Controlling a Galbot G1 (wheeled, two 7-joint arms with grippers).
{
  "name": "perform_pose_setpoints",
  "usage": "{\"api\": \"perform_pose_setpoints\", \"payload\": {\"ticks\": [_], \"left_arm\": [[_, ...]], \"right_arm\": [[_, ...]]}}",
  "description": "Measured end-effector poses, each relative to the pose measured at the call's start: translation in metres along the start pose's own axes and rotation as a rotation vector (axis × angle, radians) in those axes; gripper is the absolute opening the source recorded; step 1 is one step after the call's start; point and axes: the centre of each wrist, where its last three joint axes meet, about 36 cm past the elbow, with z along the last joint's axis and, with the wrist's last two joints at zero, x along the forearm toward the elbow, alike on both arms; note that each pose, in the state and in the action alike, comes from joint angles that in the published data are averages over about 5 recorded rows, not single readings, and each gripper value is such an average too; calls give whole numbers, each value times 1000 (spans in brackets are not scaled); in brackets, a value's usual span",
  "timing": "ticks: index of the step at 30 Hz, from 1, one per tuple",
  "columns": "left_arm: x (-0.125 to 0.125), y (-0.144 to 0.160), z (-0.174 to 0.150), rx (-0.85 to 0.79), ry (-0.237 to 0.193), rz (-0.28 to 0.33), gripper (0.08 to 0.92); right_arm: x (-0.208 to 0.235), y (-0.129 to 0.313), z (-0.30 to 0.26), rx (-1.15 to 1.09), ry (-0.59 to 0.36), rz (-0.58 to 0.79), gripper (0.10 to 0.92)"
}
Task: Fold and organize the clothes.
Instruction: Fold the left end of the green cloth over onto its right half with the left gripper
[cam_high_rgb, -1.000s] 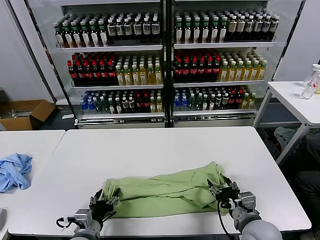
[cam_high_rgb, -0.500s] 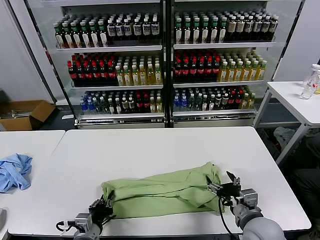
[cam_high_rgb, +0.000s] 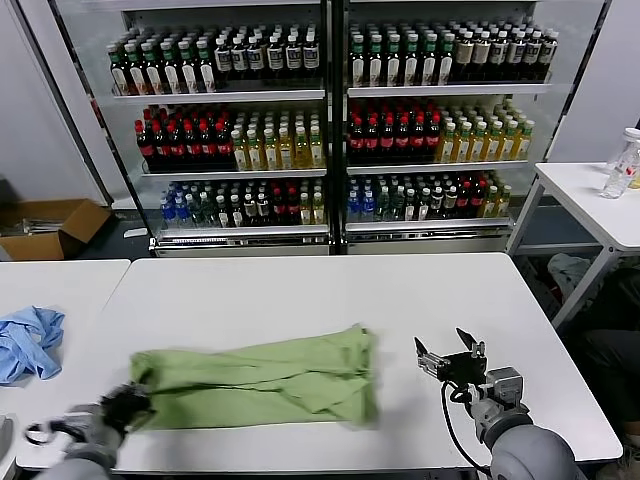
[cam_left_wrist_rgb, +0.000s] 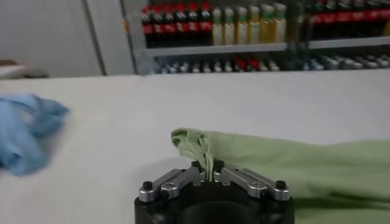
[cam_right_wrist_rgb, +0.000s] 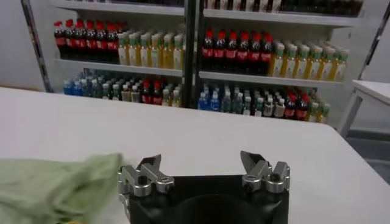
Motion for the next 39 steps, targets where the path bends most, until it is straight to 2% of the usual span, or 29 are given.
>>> {"api": "perform_pose_setpoints", "payload": {"ticks": [3,6,10,14,20,25,33,39], "left_arm": [[3,22,-23,40,-40,-17,112],[12,29,-42,114,-81,14,112],[27,18,-57,237,-121,111,112],[39,-4,-62,372,-129,223,112],[42,-40,-59,547,-108,361,112],[35,-68,-51,647,-72,452,112],[15,-115,-36,726,-4,556,112],[3,-147,-23,678,47,605,119]], "right_arm": [[0,0,-2,5,-6,-6,823],[-1,1,-2,10,-11,-13,823],[-2,2,-2,18,-15,-21,823],[-3,4,-2,22,-14,-27,823],[-7,7,0,25,-13,-37,823],[-11,8,2,26,-9,-40,823],[-15,6,6,31,-1,-34,823],[-15,3,7,37,2,-29,823]]}}
